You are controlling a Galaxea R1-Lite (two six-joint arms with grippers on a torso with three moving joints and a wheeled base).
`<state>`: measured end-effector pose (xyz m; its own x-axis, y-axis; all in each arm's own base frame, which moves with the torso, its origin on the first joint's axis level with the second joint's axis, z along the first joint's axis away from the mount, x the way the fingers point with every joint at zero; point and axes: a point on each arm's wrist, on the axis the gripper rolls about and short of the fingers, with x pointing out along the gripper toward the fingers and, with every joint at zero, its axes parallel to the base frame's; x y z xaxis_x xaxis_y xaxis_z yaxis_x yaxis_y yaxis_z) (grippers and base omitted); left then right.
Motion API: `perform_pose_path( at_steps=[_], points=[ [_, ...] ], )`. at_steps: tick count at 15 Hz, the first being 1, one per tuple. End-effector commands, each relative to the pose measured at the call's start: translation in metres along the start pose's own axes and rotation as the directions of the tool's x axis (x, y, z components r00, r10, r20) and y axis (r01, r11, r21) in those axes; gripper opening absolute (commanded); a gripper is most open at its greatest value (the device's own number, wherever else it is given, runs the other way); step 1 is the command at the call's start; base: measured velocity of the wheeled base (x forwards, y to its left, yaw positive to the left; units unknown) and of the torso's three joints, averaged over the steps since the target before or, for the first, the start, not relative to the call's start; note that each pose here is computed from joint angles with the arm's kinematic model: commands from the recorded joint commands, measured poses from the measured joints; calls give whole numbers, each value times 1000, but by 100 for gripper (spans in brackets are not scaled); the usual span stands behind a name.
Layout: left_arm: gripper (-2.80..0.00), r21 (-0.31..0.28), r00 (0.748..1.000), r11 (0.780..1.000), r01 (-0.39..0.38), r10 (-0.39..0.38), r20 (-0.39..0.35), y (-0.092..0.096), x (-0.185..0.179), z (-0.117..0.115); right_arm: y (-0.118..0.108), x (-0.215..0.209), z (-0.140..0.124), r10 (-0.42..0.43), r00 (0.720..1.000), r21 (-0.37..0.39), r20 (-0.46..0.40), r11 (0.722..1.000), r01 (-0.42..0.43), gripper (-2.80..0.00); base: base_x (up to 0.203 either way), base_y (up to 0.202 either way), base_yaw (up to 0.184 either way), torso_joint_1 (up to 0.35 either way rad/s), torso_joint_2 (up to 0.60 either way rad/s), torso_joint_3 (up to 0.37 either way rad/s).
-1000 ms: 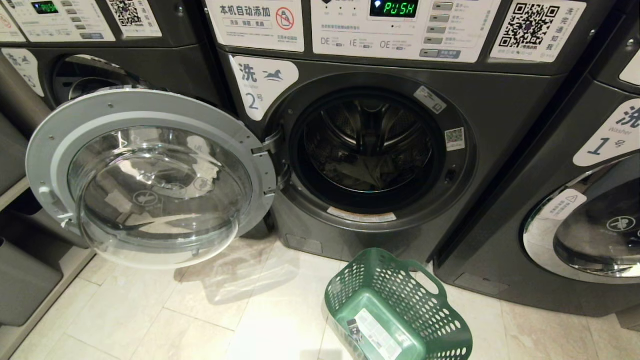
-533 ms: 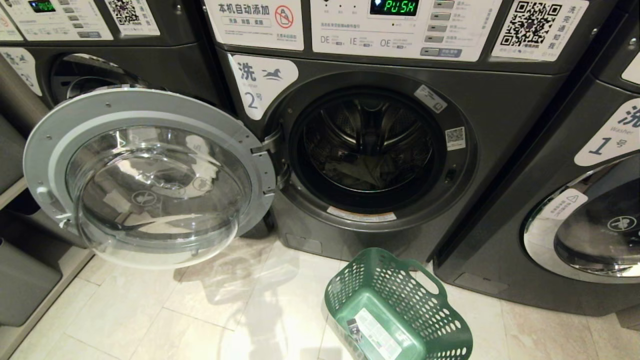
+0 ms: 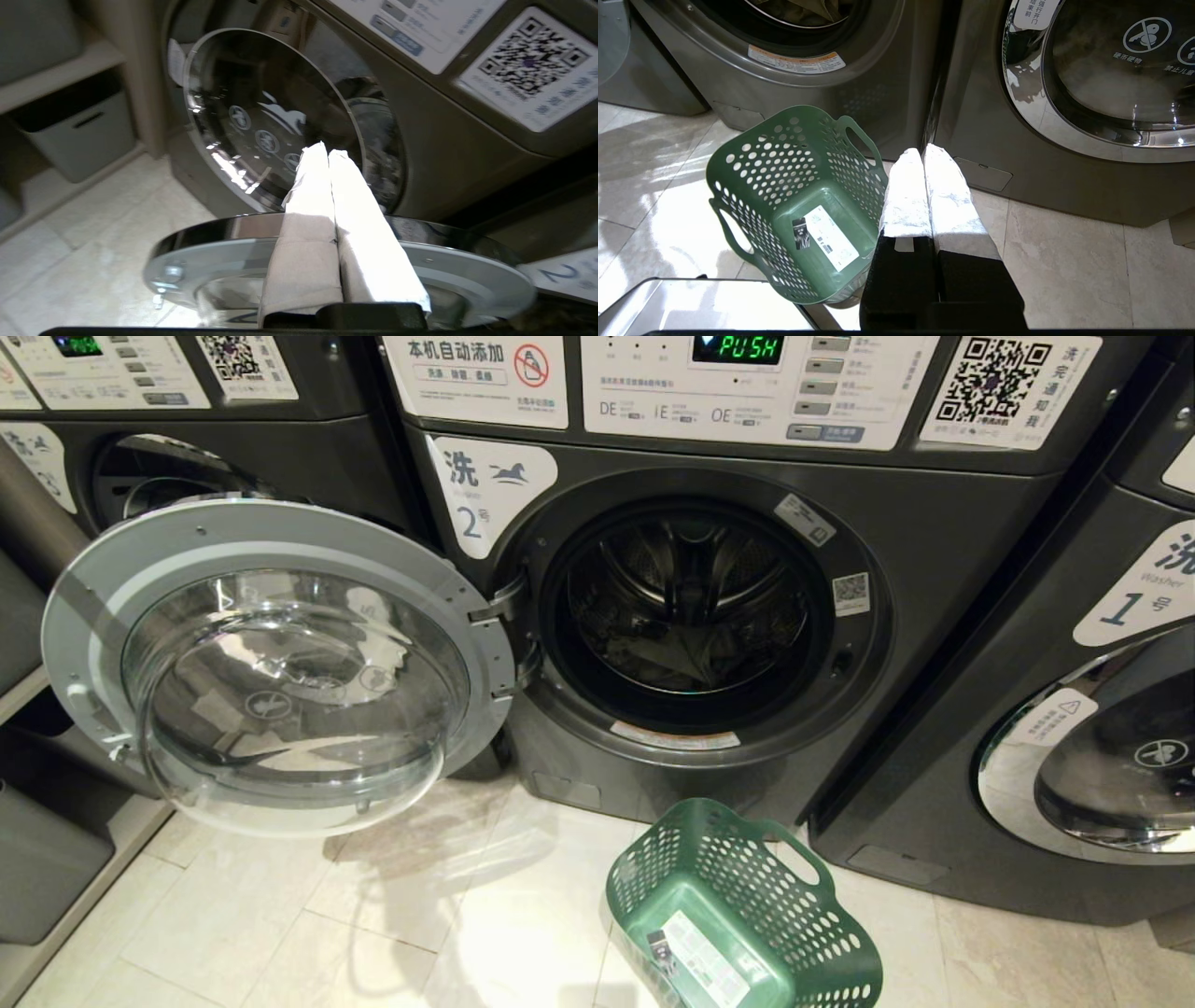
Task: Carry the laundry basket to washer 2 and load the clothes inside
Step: Close the washing machine door with the left hand
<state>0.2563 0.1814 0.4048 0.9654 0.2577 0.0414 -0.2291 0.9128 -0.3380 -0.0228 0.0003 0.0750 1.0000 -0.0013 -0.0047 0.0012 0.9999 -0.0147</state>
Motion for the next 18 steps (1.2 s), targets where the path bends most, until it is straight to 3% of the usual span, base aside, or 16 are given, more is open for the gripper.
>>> perform_pose_path(
  at_steps=[1, 10, 14, 18],
  points=[
    [-280, -38, 999, 999, 33, -34, -33, 8, 8, -6, 0, 0, 0, 1, 1000, -1, 0, 1000, -1, -280, 0, 0, 0, 0, 0, 0],
    [-280, -74, 987, 997, 0, -12, -159, 41, 54, -48, 0, 0, 0, 1, 1000, 2, -1, 1000, -1, -280, 0, 0, 0, 0, 0, 0],
    [-280, 7, 981, 1000, -12, 13, -195, 51, 70, -64, 0, 0, 0, 1, 1000, 2, 0, 1000, -1, -280, 0, 0, 0, 0, 0, 0],
    [-280, 69, 973, 993, -98, 110, -201, 56, 83, -79, 0, 0, 0, 1, 1000, 2, -1, 1000, -1, -280, 0, 0, 0, 0, 0, 0]
  ],
)
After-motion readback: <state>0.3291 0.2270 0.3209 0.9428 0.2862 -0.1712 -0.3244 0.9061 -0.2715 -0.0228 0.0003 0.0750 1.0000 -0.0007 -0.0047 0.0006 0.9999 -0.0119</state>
